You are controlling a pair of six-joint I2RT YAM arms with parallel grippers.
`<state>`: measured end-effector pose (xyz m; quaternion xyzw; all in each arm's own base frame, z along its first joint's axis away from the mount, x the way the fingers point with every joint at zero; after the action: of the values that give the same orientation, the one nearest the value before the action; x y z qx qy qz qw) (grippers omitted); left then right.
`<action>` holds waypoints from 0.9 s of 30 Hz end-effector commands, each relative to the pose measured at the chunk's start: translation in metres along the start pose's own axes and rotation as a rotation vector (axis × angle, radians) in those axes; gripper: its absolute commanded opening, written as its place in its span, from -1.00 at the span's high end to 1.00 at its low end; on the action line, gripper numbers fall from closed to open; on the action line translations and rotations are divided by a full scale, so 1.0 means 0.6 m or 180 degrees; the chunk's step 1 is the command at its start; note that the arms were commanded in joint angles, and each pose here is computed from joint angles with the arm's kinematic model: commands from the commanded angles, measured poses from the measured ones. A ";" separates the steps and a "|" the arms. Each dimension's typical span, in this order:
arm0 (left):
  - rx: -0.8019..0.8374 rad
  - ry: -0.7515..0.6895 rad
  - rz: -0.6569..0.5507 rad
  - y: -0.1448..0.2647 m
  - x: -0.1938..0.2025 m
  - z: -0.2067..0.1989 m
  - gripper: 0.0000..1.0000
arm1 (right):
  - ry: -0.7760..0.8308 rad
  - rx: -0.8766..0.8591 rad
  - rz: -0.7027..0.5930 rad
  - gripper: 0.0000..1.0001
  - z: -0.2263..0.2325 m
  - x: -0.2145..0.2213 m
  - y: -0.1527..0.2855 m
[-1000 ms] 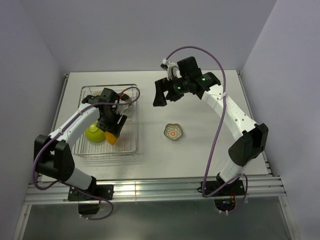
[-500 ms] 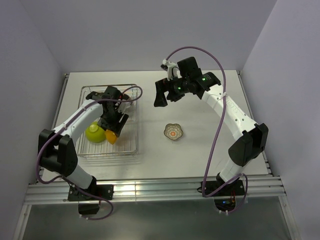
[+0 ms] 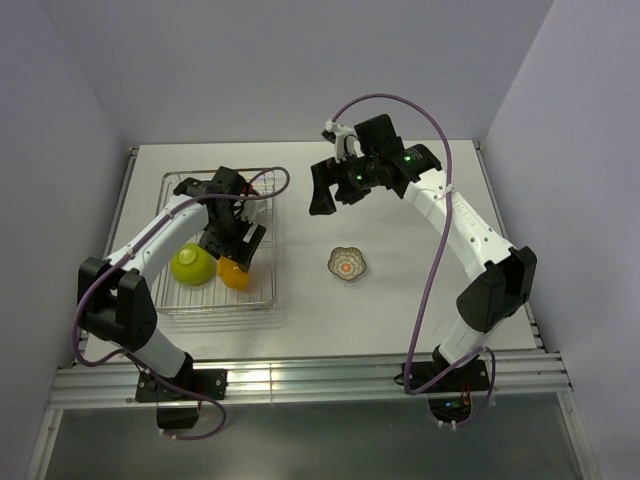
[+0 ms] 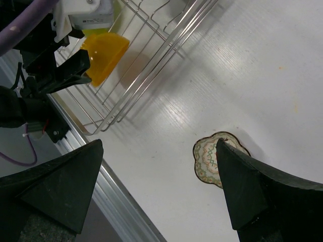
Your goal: Load the bowls into the dish rack
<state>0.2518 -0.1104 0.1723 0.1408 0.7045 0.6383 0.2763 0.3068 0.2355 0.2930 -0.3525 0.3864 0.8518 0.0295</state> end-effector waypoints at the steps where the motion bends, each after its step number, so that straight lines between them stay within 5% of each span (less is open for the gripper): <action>1: 0.0124 0.0020 -0.0095 0.011 -0.015 -0.012 -0.75 | 0.0096 0.0053 -0.0158 -1.00 0.001 -0.022 0.020; 2: 0.0141 0.0022 -0.0083 0.010 -0.015 -0.013 -0.98 | 0.0095 0.0058 -0.0159 -0.99 0.000 -0.022 0.019; 6: 0.0310 0.0028 -0.0094 0.010 -0.018 -0.025 -0.98 | 0.0076 0.0082 -0.0156 -1.00 -0.003 -0.024 0.022; 13: 0.0685 -0.0002 -0.0336 0.029 -0.022 -0.052 -0.69 | 0.0056 0.0051 -0.0190 -1.00 -0.009 -0.022 0.027; 16: 0.0596 0.0014 -0.0766 0.061 -0.043 -0.049 -0.43 | 0.0052 0.0011 -0.0208 -0.96 -0.009 -0.021 0.031; 20: 0.0326 0.0209 -0.1124 0.087 -0.071 -0.019 0.34 | 0.0030 -0.0042 -0.0221 -0.85 -0.010 -0.020 0.036; 27: 0.0417 0.0312 -0.0818 0.046 -0.060 0.022 0.96 | -0.0035 -0.0057 -0.0222 -0.65 -0.016 -0.010 0.040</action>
<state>0.2756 -0.1196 0.2141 0.0298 0.7664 0.5605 0.3124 0.3150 0.2182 0.2885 -0.3344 0.3869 0.8583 0.0420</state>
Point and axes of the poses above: each gripper's point midway between its finger pads, its own y axis back along the fingers, its own z axis along the line the jaws close on, x = y × z, the point moved 5 cm from there along y, back along the fingers, and after that the axes turned 7 degrees about -y, right-handed, at the moved point
